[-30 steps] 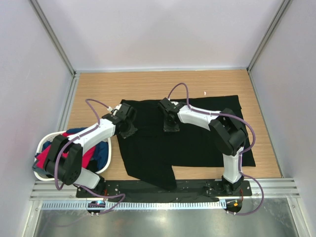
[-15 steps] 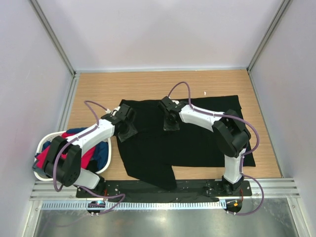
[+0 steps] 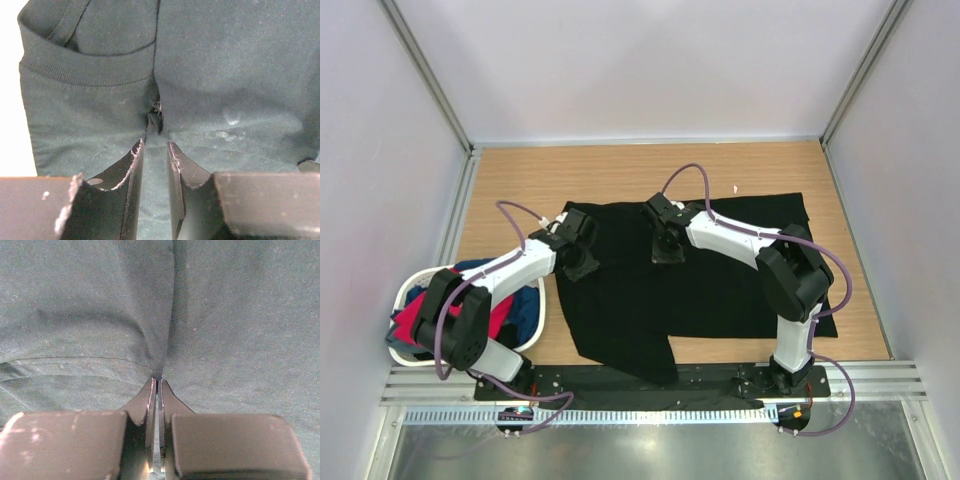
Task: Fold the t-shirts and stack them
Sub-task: Fold the tshirt
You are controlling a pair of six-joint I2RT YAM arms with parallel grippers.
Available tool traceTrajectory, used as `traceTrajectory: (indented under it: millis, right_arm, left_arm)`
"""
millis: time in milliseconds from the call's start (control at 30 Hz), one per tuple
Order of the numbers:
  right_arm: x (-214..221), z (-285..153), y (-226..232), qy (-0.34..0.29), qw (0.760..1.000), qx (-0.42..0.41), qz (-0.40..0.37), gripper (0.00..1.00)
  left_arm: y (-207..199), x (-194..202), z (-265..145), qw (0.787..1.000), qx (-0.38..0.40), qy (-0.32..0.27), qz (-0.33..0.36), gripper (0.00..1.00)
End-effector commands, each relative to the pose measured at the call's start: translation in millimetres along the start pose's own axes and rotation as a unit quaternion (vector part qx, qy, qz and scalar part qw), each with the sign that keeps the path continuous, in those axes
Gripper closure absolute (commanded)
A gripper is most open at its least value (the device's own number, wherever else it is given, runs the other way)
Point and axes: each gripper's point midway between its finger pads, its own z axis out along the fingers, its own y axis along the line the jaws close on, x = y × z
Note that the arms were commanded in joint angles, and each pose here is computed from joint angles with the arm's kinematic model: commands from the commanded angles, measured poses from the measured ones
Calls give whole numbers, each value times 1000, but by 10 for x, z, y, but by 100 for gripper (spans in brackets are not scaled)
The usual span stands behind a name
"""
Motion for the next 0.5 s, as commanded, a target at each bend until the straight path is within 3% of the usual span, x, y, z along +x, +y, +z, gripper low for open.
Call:
traceTrajectory:
  millis: [0, 467]
  right_arm:
    - [-107, -163, 89, -19, 1000, -16, -2, 94]
    - [-104, -140, 71, -19, 1000, -11, -2, 94]
  left_arm:
    - [-165, -111, 39, 1000, 22, -17, 10, 75]
    - [-34, -28, 202, 1000, -7, -8, 14, 78]
